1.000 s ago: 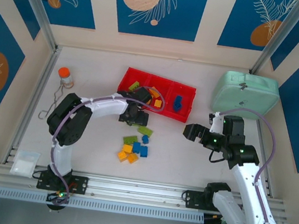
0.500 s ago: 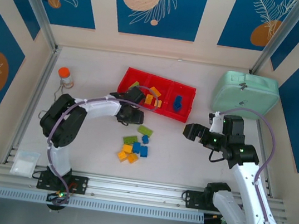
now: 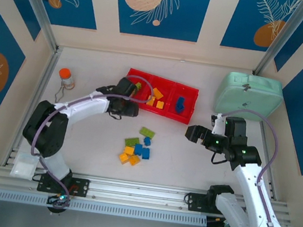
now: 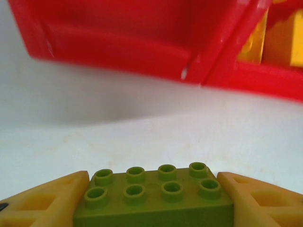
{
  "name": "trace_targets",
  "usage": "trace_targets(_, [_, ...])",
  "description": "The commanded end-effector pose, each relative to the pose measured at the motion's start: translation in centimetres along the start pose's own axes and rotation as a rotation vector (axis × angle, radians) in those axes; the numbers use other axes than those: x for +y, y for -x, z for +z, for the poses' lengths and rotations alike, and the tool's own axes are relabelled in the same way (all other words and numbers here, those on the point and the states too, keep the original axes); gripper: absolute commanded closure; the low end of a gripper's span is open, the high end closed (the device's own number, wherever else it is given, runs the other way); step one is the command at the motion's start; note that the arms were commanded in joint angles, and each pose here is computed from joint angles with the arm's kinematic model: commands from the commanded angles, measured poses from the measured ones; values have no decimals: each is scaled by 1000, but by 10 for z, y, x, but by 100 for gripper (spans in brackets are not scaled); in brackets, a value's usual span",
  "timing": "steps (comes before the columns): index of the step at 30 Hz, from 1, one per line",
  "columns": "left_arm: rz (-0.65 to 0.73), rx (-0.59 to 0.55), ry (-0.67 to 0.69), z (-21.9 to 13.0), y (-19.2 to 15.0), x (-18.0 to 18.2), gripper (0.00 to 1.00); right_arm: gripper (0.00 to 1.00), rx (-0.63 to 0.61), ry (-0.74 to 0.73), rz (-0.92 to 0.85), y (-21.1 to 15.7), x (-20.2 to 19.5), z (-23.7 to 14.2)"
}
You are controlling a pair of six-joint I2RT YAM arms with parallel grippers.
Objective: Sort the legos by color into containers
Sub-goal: Pick up the lego from the center of the table, then place the lego in the container.
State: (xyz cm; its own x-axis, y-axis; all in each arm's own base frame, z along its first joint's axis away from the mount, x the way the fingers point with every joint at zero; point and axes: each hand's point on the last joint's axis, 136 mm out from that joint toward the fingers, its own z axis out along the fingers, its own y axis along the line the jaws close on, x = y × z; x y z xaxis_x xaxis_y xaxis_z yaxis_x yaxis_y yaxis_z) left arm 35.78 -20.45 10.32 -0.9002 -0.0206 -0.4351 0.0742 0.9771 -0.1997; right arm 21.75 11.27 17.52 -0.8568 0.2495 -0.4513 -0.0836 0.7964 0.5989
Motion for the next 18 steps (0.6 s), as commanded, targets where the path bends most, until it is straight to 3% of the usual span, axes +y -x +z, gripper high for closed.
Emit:
trace_targets(1, [49, -39, 31, -20, 31, 9, 46, 1, 5, 6, 6, -2, 0, 1])
trace_targets(8, [83, -78, 53, -34, 89, -2, 45, 1, -3, 6, 2, -2, 1, -1])
trace_targets(18, [125, -16, 157, 0, 108, 6, 43, 1, -2, 1, 3, -2, 0, 0])
